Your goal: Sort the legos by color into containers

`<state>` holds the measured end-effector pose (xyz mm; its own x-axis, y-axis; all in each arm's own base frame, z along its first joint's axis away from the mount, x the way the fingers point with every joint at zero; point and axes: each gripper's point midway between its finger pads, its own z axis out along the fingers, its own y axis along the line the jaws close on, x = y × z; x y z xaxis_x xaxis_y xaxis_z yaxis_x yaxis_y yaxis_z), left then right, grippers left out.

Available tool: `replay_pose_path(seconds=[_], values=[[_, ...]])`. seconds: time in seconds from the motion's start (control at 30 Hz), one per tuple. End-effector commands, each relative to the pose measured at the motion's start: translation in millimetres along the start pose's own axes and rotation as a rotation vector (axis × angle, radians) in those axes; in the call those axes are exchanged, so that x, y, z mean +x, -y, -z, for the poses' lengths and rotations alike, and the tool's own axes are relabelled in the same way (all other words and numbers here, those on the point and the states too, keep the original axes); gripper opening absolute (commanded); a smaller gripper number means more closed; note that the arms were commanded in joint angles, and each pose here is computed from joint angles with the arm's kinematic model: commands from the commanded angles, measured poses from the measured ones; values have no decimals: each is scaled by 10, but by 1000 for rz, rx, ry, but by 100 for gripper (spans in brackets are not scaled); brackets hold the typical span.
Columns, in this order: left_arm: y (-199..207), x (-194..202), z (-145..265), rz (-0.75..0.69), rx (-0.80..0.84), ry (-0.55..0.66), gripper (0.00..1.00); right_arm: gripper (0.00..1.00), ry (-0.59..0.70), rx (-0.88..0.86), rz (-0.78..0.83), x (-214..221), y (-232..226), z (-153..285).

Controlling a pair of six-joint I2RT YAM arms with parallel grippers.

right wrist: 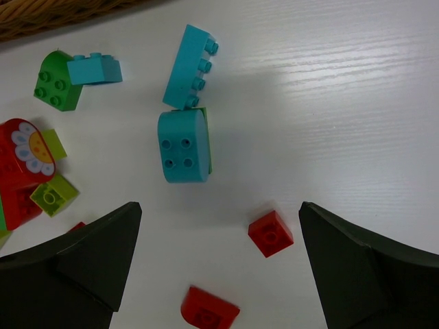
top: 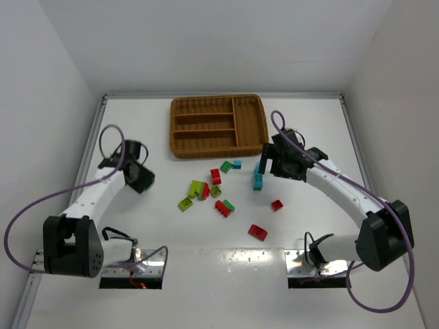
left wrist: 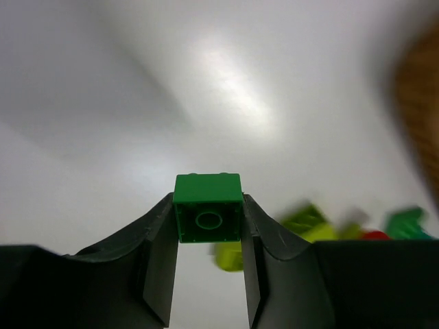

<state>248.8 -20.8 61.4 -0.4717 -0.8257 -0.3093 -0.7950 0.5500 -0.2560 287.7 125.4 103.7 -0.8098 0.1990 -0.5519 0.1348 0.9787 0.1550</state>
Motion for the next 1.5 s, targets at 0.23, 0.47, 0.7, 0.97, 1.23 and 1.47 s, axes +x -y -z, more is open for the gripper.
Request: replay_pose_path(seconds=[0.23,0.47,0.7,0.97,1.23,1.47], values=[[2355,-362,641,-443,418,202,29,99,41,12,4,-105,6,87],[3212,-348,278,-590,442,238,29,99,63,35,-7,-168,50,167],[3644,-211,-106,-665,481,235,29,99,48,45,-3,-174,36,131],[3781,13,-397,-726,492,191,29,99,46,47,7,-224,-1,100],[3768,60,-574,-743,472,179,29,99,31,56,12,-194,7,53],[3859,49,-450,-742,505,176,92,99,31,56,12,-194,7,53]])
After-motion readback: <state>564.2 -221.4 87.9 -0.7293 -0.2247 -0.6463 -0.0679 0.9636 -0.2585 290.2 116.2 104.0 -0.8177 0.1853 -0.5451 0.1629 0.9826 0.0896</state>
